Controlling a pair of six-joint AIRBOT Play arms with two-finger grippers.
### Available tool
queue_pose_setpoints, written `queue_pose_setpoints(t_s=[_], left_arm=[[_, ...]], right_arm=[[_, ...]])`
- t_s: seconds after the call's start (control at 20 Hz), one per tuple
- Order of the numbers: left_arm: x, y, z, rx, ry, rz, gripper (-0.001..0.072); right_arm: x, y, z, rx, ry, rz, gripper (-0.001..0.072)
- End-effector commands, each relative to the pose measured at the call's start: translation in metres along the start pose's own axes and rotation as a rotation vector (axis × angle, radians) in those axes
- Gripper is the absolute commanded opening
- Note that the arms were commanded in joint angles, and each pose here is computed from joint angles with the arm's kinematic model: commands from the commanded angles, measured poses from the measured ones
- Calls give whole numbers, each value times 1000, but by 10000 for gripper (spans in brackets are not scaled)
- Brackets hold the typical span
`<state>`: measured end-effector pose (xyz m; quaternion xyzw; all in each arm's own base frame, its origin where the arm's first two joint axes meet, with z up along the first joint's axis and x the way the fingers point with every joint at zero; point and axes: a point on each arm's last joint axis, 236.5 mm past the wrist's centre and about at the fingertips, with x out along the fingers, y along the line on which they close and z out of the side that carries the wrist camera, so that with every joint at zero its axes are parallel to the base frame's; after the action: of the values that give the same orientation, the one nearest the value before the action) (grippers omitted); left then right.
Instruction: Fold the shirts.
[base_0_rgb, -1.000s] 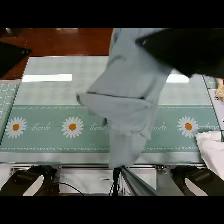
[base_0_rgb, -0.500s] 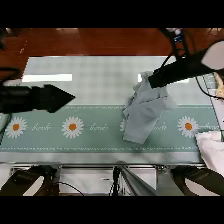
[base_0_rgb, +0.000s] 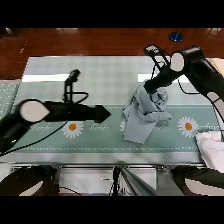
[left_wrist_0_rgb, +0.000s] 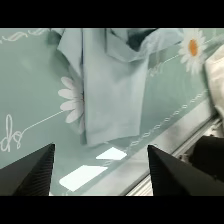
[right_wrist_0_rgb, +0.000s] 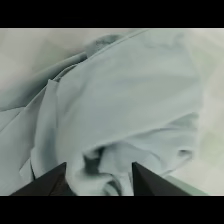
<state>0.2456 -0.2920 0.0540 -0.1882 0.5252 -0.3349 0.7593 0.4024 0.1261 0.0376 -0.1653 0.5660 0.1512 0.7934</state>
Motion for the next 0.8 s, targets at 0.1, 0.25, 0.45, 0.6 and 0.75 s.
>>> queue_pose_setpoints(t_s=[0.1, 0.25, 0.45, 0.6, 0.75], left_arm=[[84, 28, -39, -3, 151, 79, 720], [109, 33, -51, 23, 232, 92, 720], [135, 34, -47, 36, 294, 96, 720], [151, 33, -55, 23, 390, 91, 720], [169, 20, -57, 31, 463, 64, 720]], right_arm=[[-47, -74, -7, 126, -97, -111, 486], [-73, -125, -26, 309, -155, -116, 486], [-85, -172, -51, 519, -203, -79, 485], [-91, -192, -60, 611, -242, -52, 484], [-94, -202, -60, 643, -273, -52, 484]])
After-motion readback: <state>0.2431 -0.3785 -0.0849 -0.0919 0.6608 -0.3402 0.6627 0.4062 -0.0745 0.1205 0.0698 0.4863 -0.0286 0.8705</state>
